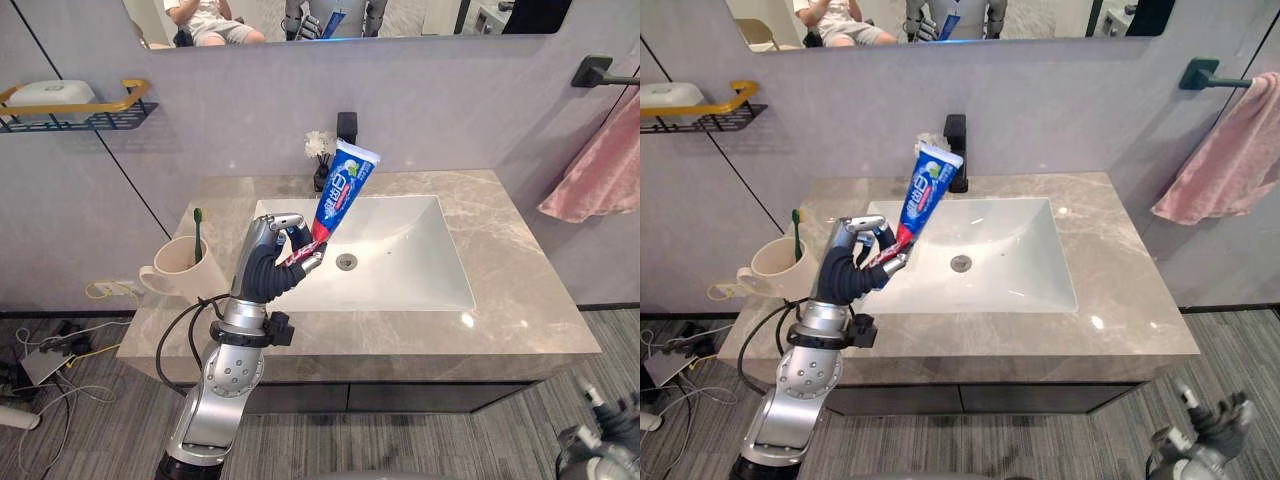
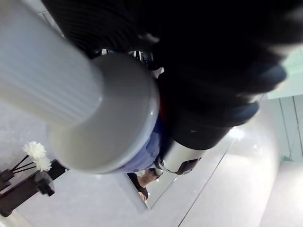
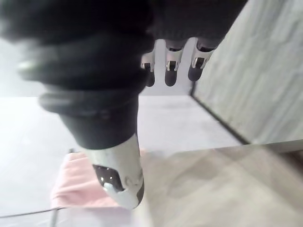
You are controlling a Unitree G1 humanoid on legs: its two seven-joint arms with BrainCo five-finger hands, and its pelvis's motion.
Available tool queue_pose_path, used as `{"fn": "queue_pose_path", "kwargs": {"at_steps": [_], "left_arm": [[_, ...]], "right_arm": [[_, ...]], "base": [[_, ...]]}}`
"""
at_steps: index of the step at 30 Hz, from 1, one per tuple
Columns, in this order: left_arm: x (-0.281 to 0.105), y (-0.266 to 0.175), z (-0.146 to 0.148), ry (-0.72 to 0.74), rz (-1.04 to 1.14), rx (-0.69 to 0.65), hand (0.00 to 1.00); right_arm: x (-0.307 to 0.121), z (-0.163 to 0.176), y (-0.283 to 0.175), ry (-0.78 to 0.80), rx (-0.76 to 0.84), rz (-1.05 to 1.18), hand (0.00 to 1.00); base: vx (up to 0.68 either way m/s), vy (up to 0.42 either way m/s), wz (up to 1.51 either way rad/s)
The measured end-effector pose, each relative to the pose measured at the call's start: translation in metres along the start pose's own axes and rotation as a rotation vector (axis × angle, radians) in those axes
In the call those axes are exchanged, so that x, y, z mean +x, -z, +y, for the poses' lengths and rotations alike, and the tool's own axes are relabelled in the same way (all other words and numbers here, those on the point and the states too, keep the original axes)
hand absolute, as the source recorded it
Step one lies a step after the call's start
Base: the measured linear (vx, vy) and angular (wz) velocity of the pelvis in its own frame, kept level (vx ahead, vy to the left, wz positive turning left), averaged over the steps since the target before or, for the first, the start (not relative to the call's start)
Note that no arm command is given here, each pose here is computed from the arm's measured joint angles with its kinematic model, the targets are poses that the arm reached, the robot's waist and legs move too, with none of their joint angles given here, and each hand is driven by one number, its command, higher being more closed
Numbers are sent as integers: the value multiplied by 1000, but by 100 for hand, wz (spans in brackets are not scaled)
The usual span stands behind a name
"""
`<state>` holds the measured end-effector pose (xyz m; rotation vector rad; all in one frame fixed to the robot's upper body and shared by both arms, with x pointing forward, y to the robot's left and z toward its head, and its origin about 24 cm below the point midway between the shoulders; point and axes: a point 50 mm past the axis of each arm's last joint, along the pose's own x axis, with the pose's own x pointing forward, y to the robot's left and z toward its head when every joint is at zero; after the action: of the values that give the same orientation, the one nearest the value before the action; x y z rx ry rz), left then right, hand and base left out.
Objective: Organize washtable
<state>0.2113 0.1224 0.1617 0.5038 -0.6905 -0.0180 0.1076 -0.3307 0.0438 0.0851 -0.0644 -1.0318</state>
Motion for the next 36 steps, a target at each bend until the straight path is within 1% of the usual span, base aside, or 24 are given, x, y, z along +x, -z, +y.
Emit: {"fn": "queue_pose_path", "kwargs": {"at_steps": [3,6,10,12,14,15,17,20,25,32,36], "left_arm": [[-6,-2,4,-16,12,-2,100],[-8,-1,4,2,25,-14,100],[-12,1,0,37,50,-46,100],[-12,0,-1,51,49,-67,100],[-12,-3,-7,70,39,-113,100],[-12,-4,-9,77,34,-123,100],[-11,-8,-14,93,12,-151,100],[-9,-10,-14,85,1,-163,100],[-4,-4,-19,93,6,-163,100],[-1,-6,-30,119,-5,-187,100],[-4,2,-37,133,27,-182,100]], "right_arm": [[-2,10,-36,-52,40,-176,0],[-4,15,-48,-112,86,-241,0],[-7,45,-50,-275,232,-248,0],[-11,71,-51,-401,330,-233,0],[-22,114,-51,-609,479,-183,0],[-25,124,-51,-654,509,-166,0],[-41,155,-48,-816,621,-93,0],[-54,173,-51,-925,670,-68,0],[-62,183,-52,-1002,748,-26,0],[-105,216,-45,-1234,891,169,0],[-130,232,-47,-1370,963,261,0]], "base": [[-14,-36,-3],[0,0,0],[-8,-9,-2],[-15,-2,3],[-43,-12,20],[-45,-23,24],[-36,-20,26],[-20,-13,13],[-3,-8,10],[0,0,0],[0,0,0]]}}
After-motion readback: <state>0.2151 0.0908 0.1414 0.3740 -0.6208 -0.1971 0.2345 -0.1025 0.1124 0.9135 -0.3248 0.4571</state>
